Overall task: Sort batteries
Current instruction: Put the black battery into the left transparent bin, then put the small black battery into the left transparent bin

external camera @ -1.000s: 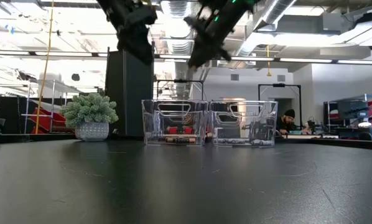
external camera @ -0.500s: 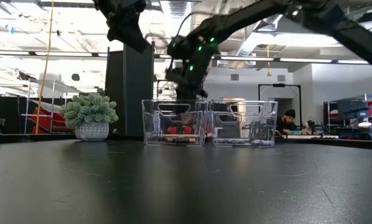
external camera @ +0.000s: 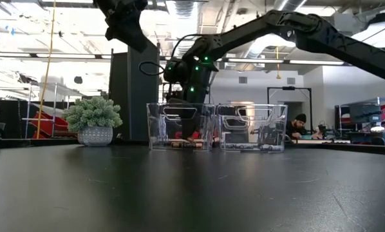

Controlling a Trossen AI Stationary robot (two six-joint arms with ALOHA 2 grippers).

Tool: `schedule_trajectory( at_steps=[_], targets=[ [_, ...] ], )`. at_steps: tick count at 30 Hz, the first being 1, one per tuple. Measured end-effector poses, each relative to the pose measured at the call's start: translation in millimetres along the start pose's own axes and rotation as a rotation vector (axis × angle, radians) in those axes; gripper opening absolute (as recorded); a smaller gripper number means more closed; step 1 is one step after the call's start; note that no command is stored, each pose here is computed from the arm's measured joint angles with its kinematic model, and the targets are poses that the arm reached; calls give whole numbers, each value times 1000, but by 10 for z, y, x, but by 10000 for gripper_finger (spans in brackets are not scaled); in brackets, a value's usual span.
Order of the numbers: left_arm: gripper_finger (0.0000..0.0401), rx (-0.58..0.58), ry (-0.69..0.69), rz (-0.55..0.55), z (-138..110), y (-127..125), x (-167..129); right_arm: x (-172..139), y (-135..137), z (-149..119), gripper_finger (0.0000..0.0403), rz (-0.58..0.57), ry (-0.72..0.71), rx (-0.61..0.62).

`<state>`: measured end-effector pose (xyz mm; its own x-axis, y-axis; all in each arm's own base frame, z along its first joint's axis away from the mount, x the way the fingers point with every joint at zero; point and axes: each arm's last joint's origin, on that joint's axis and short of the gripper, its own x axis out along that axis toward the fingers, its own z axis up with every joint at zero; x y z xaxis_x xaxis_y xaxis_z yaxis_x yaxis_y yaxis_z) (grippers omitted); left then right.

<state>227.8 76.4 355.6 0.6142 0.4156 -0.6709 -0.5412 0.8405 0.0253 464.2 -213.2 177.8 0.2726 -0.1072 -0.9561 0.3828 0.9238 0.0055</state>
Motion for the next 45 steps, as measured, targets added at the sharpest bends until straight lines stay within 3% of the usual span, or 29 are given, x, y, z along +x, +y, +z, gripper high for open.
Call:
schedule_trajectory(
  at_steps=[17,28,36,45],
  targets=[
    [120,5,13,-20,-46,-144,-35,-7,3,-14,94,-1,14,11],
    [120,19,32,-31,-79,-203,-53,-40,-6,-34,99,-2,33,38],
    [120,37,30,-32,-78,-207,-54,-545,-73,-40,100,-8,-22,181],
    [120,75,30,-34,-79,-207,-53,-1523,33,-175,100,-45,-153,264]
  ],
)
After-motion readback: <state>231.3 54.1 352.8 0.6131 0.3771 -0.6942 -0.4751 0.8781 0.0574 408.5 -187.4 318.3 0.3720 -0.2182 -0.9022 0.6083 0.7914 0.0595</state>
